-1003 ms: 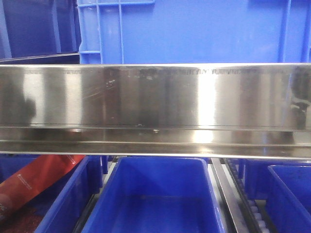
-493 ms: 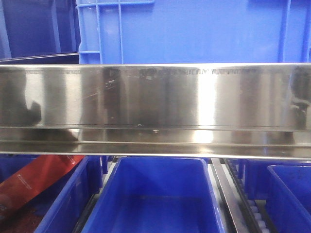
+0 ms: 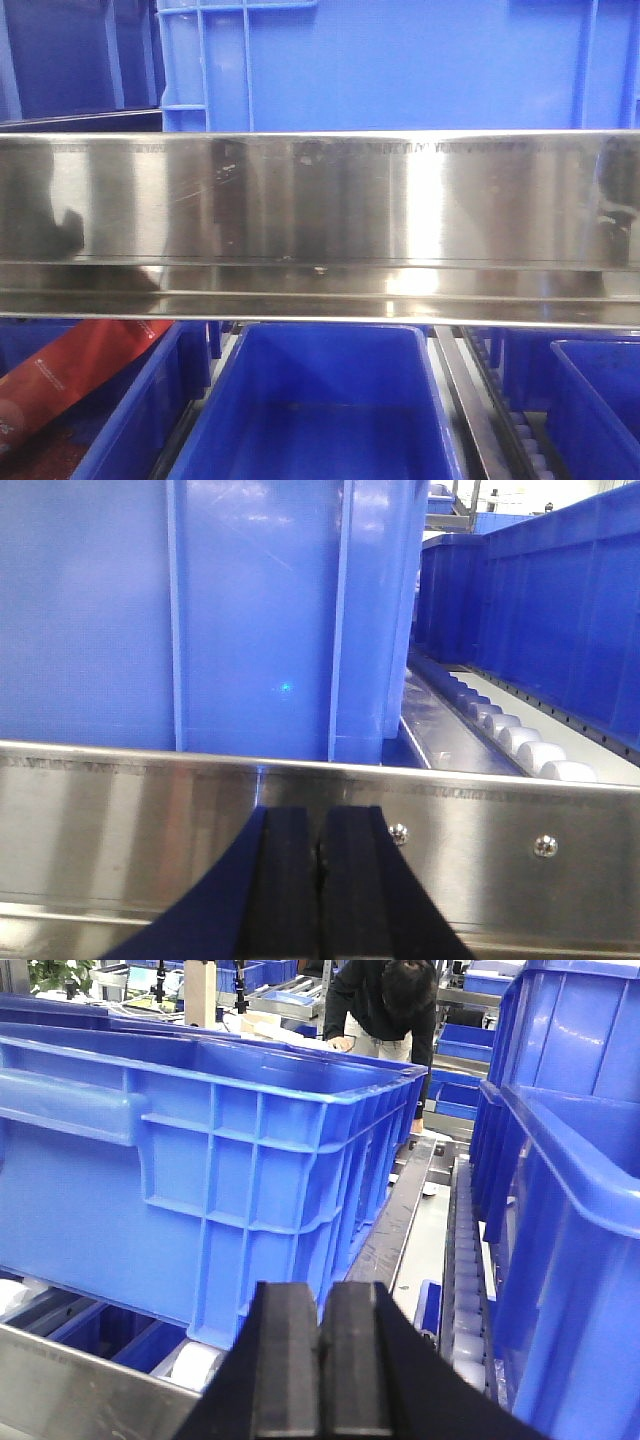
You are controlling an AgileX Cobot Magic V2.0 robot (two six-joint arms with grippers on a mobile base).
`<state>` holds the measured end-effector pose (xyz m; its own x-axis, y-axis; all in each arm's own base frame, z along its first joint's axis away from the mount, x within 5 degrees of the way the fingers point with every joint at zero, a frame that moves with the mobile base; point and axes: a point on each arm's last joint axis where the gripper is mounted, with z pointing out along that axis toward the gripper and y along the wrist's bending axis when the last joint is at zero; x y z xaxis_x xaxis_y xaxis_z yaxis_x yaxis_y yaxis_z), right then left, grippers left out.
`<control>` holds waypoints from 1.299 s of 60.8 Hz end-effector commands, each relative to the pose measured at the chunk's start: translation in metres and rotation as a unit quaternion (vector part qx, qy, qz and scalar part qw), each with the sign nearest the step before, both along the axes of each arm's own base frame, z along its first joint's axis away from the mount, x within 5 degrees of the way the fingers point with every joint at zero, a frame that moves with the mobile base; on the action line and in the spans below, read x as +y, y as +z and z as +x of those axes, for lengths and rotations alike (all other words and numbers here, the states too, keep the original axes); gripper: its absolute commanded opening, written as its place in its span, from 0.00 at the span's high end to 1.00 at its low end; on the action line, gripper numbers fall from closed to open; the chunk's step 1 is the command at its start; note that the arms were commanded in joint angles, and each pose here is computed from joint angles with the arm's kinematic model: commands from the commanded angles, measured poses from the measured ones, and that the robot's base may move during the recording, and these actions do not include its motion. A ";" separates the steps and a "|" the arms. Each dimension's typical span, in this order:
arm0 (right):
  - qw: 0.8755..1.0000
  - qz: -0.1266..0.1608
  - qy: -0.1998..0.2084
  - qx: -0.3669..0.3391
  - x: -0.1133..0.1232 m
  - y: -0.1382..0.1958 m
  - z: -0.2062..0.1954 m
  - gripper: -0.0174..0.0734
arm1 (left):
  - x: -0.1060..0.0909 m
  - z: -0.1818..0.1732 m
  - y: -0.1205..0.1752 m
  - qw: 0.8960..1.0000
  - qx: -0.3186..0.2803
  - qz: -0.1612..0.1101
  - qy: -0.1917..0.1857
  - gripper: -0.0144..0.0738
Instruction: Place cylindrical capacitor in blue bin on shelf
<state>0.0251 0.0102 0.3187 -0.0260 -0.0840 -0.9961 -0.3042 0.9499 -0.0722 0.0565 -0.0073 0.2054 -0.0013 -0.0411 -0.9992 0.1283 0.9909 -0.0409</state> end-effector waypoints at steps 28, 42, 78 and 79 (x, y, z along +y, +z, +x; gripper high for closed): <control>0.991 0.028 -0.123 -0.044 -0.006 -0.028 0.020 0.99 | 0.000 -0.001 0.002 1.000 -0.012 -0.003 -0.003 0.94; 0.984 0.048 -0.170 -0.027 -0.011 -0.074 0.029 0.99 | 0.000 -0.001 0.002 1.000 -0.012 -0.003 -0.003 0.94; 0.984 0.039 -0.174 0.000 -0.012 -0.117 0.031 0.99 | 0.000 -0.001 0.002 1.000 -0.012 -0.003 -0.003 0.94; 0.984 0.039 -0.174 0.000 -0.012 -0.117 0.031 0.99 | 0.000 -0.001 0.002 1.000 -0.012 -0.003 -0.003 0.94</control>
<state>0.0565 -0.0011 0.2000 -0.0630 0.0121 -0.9979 0.0329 0.9994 0.0100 0.0565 -0.0073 0.2056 0.0009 -0.0395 -0.9992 0.1284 0.9910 -0.0390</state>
